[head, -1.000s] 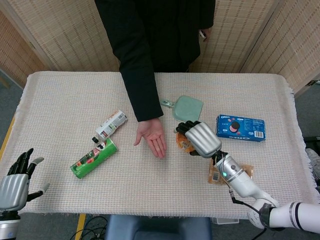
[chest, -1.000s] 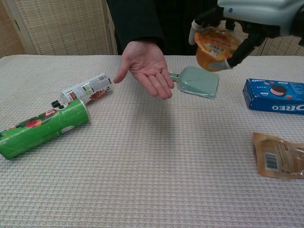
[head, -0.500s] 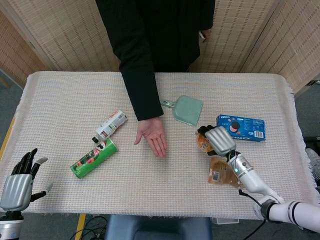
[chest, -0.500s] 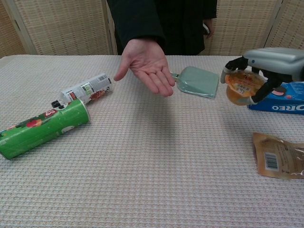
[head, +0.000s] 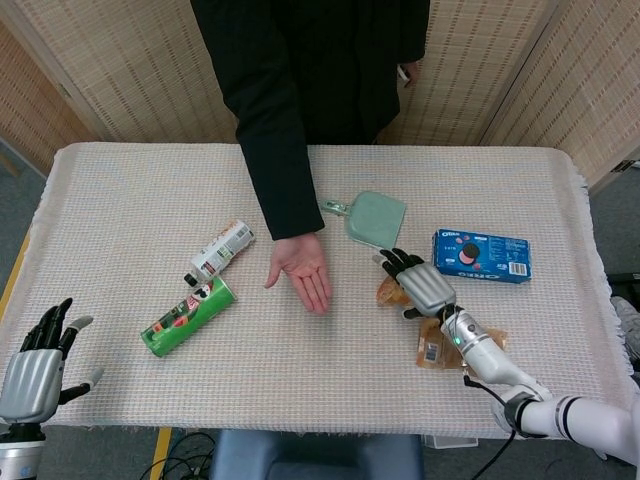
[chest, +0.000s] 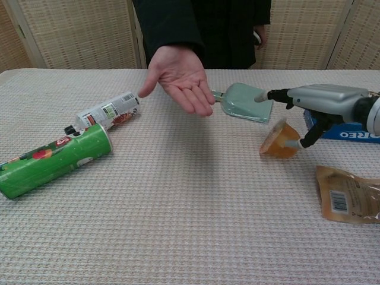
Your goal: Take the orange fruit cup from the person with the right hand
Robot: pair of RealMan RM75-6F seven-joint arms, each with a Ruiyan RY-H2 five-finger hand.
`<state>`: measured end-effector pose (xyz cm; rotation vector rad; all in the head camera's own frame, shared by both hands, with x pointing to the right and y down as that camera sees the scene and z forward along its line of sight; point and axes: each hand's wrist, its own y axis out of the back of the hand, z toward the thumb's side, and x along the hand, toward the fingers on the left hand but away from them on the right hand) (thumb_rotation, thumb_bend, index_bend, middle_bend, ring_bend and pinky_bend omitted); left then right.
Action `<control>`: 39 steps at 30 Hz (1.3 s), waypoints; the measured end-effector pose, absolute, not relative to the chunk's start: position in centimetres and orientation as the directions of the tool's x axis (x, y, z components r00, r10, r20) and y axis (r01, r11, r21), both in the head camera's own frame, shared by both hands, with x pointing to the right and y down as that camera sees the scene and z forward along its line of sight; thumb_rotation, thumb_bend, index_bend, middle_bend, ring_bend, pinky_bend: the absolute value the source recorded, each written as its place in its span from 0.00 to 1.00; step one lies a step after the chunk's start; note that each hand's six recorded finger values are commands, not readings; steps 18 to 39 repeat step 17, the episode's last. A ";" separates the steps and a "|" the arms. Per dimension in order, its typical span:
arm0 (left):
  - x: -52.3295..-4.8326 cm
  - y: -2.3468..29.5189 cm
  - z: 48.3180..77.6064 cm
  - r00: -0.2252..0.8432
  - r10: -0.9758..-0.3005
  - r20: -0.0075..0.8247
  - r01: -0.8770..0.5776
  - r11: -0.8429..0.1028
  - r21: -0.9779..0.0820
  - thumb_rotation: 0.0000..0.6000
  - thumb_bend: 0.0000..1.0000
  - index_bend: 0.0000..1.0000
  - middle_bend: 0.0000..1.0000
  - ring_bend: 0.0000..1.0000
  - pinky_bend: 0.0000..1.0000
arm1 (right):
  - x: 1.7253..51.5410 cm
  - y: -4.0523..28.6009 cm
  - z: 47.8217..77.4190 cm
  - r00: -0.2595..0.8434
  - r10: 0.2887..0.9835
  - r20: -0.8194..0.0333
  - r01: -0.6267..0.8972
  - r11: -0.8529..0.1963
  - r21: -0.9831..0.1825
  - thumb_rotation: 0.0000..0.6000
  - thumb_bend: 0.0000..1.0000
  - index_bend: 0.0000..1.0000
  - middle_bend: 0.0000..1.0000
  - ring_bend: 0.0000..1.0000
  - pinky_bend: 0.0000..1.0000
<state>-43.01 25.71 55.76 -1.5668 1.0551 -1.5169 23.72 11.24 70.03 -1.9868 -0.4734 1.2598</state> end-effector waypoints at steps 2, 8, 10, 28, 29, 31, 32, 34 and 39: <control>-42.9 25.7 55.8 -0.016 -0.907 0.422 -0.084 -0.419 -0.904 1.00 0.22 0.24 0.04 0.05 0.21 | 24.4 11.1 68.9 0.450 0.657 -0.605 -0.063 -0.652 -0.756 1.00 0.45 0.00 0.00 0.00 0.12; -42.9 25.4 55.8 -0.013 -0.908 0.418 -0.084 -0.415 -0.906 1.00 0.22 0.24 0.04 0.05 0.21 | 28.0 11.2 64.8 0.404 0.732 -0.549 -0.039 -0.586 -0.809 1.00 0.45 0.00 0.00 0.00 0.12; -42.8 25.3 55.9 -0.011 -0.909 0.417 -0.086 -0.415 -0.906 1.00 0.22 0.24 0.04 0.05 0.21 | 29.5 11.6 63.4 0.381 0.759 -0.529 -0.034 -0.560 -0.828 1.00 0.45 0.00 0.00 0.00 0.12; -42.4 25.0 56.3 0.001 -0.908 0.418 -0.093 -0.417 -0.904 1.00 0.22 0.24 0.04 0.05 0.21 | 35.3 14.5 59.0 0.269 0.847 -0.458 -0.024 -0.470 -0.882 1.00 0.45 0.00 0.06 0.00 0.12; -42.4 25.0 56.3 0.001 -0.908 0.418 -0.093 -0.417 -0.904 1.00 0.22 0.24 0.04 0.05 0.21 | 35.3 14.5 59.0 0.269 0.847 -0.458 -0.024 -0.470 -0.882 1.00 0.45 0.00 0.06 0.00 0.12; -42.4 25.0 56.3 0.001 -0.908 0.418 -0.093 -0.417 -0.904 1.00 0.22 0.24 0.04 0.05 0.21 | 35.3 14.5 59.0 0.269 0.847 -0.458 -0.024 -0.470 -0.882 1.00 0.45 0.00 0.06 0.00 0.12; -42.4 25.0 56.3 0.001 -0.908 0.418 -0.093 -0.417 -0.904 1.00 0.22 0.24 0.04 0.05 0.21 | 35.3 14.5 59.0 0.269 0.847 -0.458 -0.024 -0.470 -0.882 1.00 0.45 0.00 0.06 0.00 0.12; -42.4 25.0 56.3 0.001 -0.908 0.418 -0.093 -0.417 -0.904 1.00 0.22 0.24 0.04 0.05 0.21 | 35.3 14.5 59.0 0.269 0.847 -0.458 -0.024 -0.470 -0.882 1.00 0.45 0.00 0.06 0.00 0.12; -42.4 25.0 56.3 0.001 -0.908 0.418 -0.093 -0.417 -0.904 1.00 0.22 0.24 0.04 0.05 0.21 | 35.3 14.5 59.0 0.269 0.847 -0.458 -0.024 -0.470 -0.882 1.00 0.45 0.00 0.06 0.00 0.12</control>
